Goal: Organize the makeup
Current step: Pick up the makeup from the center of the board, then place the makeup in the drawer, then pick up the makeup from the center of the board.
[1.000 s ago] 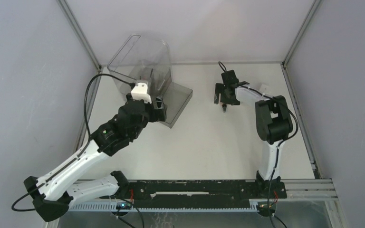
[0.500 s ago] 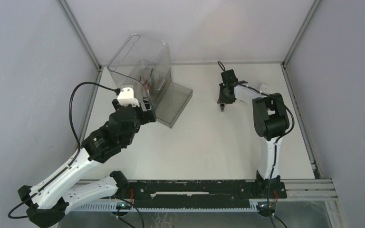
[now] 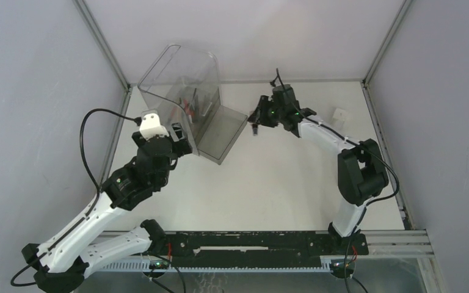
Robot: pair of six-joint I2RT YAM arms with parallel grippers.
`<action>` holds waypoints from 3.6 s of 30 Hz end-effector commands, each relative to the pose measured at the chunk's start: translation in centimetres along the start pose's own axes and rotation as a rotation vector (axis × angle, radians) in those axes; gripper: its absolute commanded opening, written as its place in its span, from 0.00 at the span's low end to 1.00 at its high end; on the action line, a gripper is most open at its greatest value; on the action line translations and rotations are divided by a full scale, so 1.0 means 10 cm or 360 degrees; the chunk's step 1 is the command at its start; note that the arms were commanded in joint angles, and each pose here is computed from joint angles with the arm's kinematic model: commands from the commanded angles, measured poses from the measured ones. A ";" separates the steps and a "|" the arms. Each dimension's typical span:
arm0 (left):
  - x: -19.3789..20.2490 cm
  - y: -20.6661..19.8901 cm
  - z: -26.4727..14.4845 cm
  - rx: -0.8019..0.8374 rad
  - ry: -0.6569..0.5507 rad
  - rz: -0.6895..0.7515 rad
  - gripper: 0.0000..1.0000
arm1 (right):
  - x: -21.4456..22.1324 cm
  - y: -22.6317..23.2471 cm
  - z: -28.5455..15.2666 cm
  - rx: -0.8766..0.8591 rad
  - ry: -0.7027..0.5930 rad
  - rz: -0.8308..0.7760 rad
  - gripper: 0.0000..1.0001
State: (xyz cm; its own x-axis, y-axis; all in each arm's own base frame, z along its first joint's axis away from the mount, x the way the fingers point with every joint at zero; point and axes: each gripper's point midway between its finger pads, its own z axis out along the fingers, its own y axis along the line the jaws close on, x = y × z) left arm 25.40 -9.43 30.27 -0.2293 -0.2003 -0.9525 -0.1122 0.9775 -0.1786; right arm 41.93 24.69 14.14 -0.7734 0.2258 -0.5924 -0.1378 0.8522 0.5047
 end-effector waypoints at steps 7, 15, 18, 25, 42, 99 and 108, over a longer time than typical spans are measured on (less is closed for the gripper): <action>-0.02 0.31 -0.15 -0.0086 -0.0060 -0.0175 0.90 | 0.04 1.25 0.74 -0.0484 0.0045 0.0272 0.10; -0.04 0.37 -0.19 -0.0094 -0.0079 -0.0209 0.90 | 0.14 1.43 0.82 -0.0542 0.0088 0.0190 0.93; -0.03 0.34 -0.17 -0.0093 -0.0074 -0.0193 0.91 | -0.01 1.34 0.57 -0.0528 0.0018 0.0109 0.96; -0.02 0.21 -0.09 -0.0045 -0.0068 -0.0190 0.91 | -0.58 0.13 -0.42 0.0162 -0.0366 -0.0218 1.00; 0.02 -0.05 0.02 0.0039 -0.0021 -0.0176 0.91 | -0.67 -2.10 -0.78 0.1012 -0.0076 -0.0016 1.00; 0.03 0.30 -0.17 -0.0025 -0.0082 -0.0257 0.91 | -0.32 0.73 0.58 -0.0003 -0.0033 -0.0382 0.35; 0.03 0.50 -0.27 -0.0081 -0.0120 -0.0299 0.91 | -0.34 0.87 1.11 0.0024 0.0002 -0.0368 0.49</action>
State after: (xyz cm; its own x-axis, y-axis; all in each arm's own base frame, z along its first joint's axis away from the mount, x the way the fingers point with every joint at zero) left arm 22.34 -5.70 30.18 -0.1457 -0.3593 -0.9218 -0.1539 0.9286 -0.3376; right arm 48.59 35.18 10.70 -0.7575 -0.0328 -0.6521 -0.3103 0.8968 0.3153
